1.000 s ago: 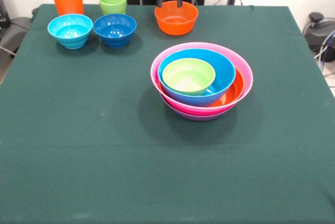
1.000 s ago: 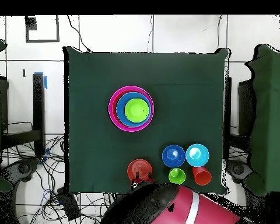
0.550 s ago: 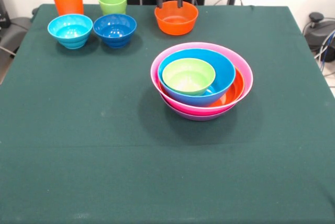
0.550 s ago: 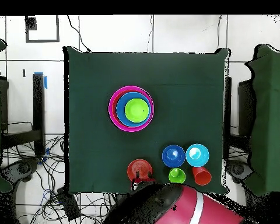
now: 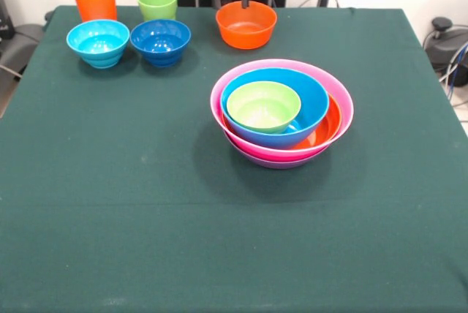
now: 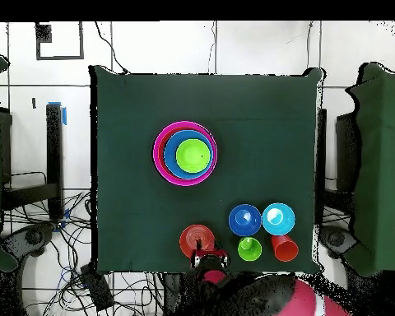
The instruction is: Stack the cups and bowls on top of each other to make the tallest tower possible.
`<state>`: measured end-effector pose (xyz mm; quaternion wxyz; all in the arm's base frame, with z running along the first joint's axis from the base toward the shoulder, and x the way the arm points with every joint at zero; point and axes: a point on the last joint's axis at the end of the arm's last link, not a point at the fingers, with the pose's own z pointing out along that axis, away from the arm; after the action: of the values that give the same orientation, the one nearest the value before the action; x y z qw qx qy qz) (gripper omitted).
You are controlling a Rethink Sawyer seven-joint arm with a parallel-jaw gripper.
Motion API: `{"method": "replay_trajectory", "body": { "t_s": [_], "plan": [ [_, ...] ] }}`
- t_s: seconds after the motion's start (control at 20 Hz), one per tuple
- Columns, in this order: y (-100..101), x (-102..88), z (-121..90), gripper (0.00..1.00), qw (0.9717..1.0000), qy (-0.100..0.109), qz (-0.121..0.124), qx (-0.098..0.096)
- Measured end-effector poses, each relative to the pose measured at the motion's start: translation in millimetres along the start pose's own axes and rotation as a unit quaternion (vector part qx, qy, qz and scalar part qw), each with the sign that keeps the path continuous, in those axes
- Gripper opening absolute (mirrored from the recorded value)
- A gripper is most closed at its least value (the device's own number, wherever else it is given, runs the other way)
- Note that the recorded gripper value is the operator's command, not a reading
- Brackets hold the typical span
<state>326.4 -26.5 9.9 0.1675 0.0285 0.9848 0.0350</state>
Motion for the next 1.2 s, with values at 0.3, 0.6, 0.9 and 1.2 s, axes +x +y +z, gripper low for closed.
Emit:
{"method": "replay_trajectory", "body": {
  "t_s": [0.3, 0.6, 0.9, 1.2],
  "plan": [
    [-16.0, -3.0, -7.0, 1.00, 0.9999, 0.010, 0.006, 0.001],
    [-11.5, -3.8, -7.1, 1.00, 0.9999, 0.010, -0.008, 0.004],
    [-7.2, -5.3, 3.2, 1.00, 0.9996, 0.007, -0.027, 0.004],
    [-15.5, -7.7, 23.5, 1.00, 0.9994, 0.001, -0.034, 0.002]
  ]
}}
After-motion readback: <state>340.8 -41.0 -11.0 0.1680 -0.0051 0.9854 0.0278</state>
